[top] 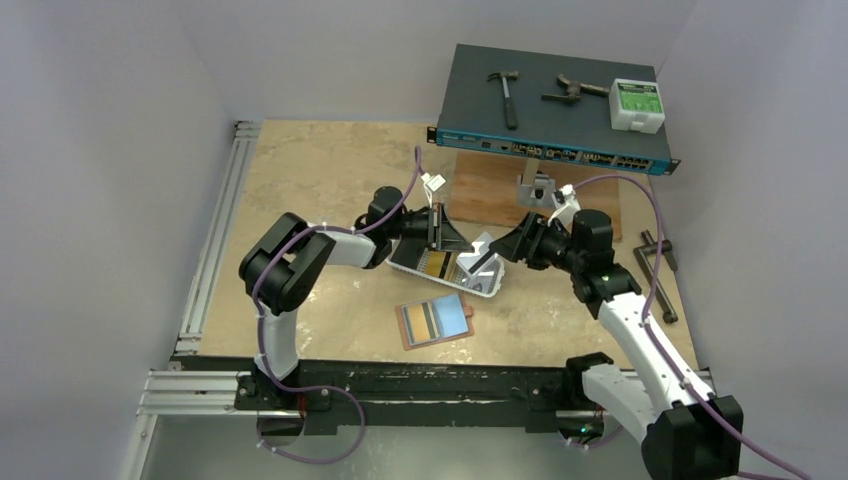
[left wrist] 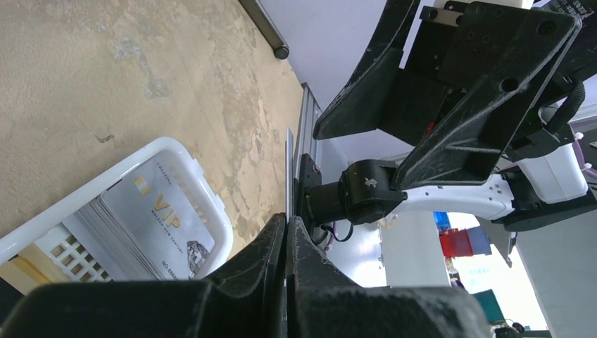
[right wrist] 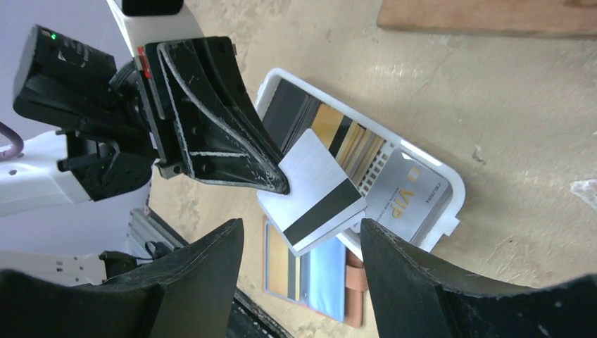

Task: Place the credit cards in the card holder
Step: Place the credit card in the storage box, then insert the credit card into the card holder.

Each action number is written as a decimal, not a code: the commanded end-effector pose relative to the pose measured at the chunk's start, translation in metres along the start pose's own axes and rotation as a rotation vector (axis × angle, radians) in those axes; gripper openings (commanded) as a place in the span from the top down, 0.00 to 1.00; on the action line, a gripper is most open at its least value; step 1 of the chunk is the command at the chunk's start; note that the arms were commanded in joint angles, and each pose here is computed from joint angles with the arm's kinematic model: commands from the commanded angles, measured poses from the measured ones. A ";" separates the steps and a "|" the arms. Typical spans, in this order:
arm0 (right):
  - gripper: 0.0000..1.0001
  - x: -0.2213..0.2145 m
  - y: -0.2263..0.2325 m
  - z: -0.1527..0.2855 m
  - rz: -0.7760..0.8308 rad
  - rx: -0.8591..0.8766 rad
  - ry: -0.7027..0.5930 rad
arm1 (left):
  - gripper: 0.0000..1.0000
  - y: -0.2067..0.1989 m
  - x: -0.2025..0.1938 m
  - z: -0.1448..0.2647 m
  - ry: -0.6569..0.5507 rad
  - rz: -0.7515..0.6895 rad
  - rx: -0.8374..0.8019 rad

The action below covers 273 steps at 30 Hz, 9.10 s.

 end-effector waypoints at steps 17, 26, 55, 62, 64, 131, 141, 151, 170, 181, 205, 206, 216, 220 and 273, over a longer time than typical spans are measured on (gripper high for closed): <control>0.41 -0.009 0.006 -0.004 -0.066 0.204 0.058 | 1.00 -0.013 0.015 -0.001 -0.041 -0.057 -0.071; 0.42 -0.010 0.003 -0.007 -0.079 0.205 0.062 | 1.00 -0.014 0.016 -0.001 -0.041 -0.054 -0.076; 0.43 -0.015 -0.002 -0.008 -0.098 0.204 0.073 | 1.00 -0.015 0.016 -0.001 -0.042 -0.052 -0.083; 0.45 -0.015 0.002 -0.006 -0.084 0.226 0.099 | 1.00 -0.014 0.015 -0.001 -0.038 -0.049 -0.082; 0.46 -0.020 0.000 -0.003 -0.084 0.217 0.121 | 1.00 -0.014 0.015 -0.001 -0.039 -0.049 -0.082; 0.46 -0.024 0.002 -0.013 -0.148 0.322 0.178 | 1.00 -0.018 0.018 -0.001 -0.049 -0.037 -0.106; 0.46 -0.025 -0.001 -0.014 -0.153 0.311 0.174 | 1.00 -0.018 0.018 -0.001 -0.048 -0.036 -0.109; 0.47 -0.017 0.009 -0.014 -0.174 0.369 0.122 | 1.00 -0.019 0.017 -0.001 -0.046 -0.036 -0.114; 0.59 -0.005 0.021 -0.013 -0.218 0.454 0.010 | 1.00 -0.026 0.011 -0.008 -0.034 -0.018 -0.143; 0.85 -0.008 0.004 -0.020 -0.262 0.366 -0.026 | 0.99 -0.029 0.000 -0.013 -0.029 0.007 -0.153; 1.00 -0.019 -0.034 -0.032 -0.251 0.121 0.011 | 0.88 0.039 -0.043 -0.030 0.123 -0.149 0.279; 1.00 -0.019 -0.034 -0.032 -0.251 0.121 0.011 | 0.86 0.040 -0.045 -0.030 0.131 -0.153 0.282; 1.00 -0.013 -0.028 -0.031 -0.220 0.109 0.000 | 0.59 0.030 -0.025 -0.025 0.191 -0.216 0.325; 1.00 -0.008 -0.019 -0.024 -0.189 0.109 -0.008 | 0.24 0.010 -0.015 -0.015 0.222 -0.288 0.319; 1.00 -0.094 -0.051 -0.021 0.047 -0.087 0.223 | 0.02 -0.087 -0.121 0.157 0.607 -1.842 -0.150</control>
Point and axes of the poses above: each gripper's point midway between its finger pads, its own z axis back along the fingers, its own y axis along the line the jaws close on, x = y × z, the point moved 7 cm from there along z, back along the fingers, and after that the axes turned 15 degrees about -z, right-handed, at the moved point
